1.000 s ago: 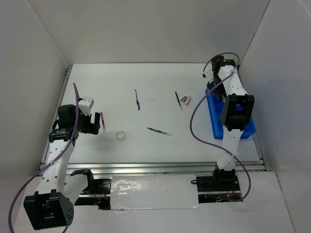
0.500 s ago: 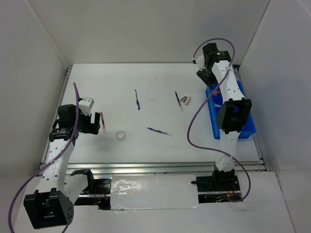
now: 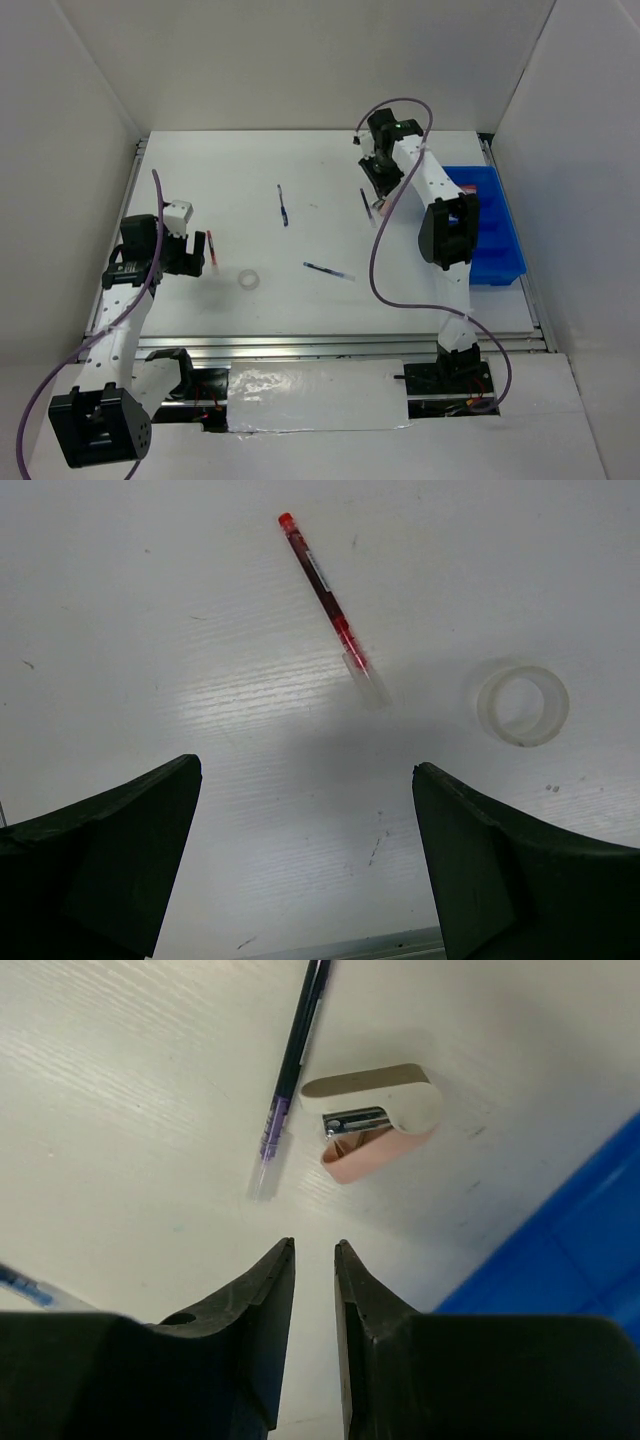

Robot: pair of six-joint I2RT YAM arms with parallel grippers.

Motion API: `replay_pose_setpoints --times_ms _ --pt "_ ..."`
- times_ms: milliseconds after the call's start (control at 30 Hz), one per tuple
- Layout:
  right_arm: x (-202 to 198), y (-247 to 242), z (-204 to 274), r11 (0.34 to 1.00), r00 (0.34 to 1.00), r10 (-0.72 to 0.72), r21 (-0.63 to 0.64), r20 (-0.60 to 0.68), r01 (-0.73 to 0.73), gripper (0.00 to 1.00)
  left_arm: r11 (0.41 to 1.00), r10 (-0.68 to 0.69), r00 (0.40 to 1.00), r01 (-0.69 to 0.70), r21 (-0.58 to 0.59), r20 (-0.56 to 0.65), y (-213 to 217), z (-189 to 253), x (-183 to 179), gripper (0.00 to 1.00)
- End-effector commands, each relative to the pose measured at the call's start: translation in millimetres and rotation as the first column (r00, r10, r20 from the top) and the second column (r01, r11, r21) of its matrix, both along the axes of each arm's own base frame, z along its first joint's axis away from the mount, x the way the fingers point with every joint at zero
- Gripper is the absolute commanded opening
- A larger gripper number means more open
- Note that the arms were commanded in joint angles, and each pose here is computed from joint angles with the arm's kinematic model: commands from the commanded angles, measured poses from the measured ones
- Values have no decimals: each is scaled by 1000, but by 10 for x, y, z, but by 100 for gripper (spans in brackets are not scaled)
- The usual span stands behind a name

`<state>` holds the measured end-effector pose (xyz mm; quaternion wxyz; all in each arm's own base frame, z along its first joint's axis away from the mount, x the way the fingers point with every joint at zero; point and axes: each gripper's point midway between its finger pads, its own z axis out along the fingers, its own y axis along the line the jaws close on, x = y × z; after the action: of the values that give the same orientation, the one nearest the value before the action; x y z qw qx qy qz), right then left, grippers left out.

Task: Sort the stationery into containers
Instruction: Grab a piece of stationery with the right arm

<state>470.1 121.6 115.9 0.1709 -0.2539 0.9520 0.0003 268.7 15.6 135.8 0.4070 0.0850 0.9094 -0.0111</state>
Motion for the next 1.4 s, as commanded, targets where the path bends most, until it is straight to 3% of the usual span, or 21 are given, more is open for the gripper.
replay_pose_setpoints --times_ms 0,200,600,1000,1367 --pt "107 142 -39 997 999 -48 69 18 46 30 999 40 998 -40 -6 53 55 163 130 99" --pt "131 125 -257 995 997 -70 66 -24 71 50 999 50 998 -50 -5 44 71 144 135 99" --pt "37 -68 -530 985 985 -132 99 -111 143 46 998 58 998 -58 -4 36 84 130 146 98" --pt "42 -124 -543 907 958 -251 310 -141 284 65 998 58 998 -58 -6 36 81 130 147 98" --pt "250 -183 -650 866 930 -340 340 -137 366 59 998 63 998 -63 -5 28 87 111 152 98"
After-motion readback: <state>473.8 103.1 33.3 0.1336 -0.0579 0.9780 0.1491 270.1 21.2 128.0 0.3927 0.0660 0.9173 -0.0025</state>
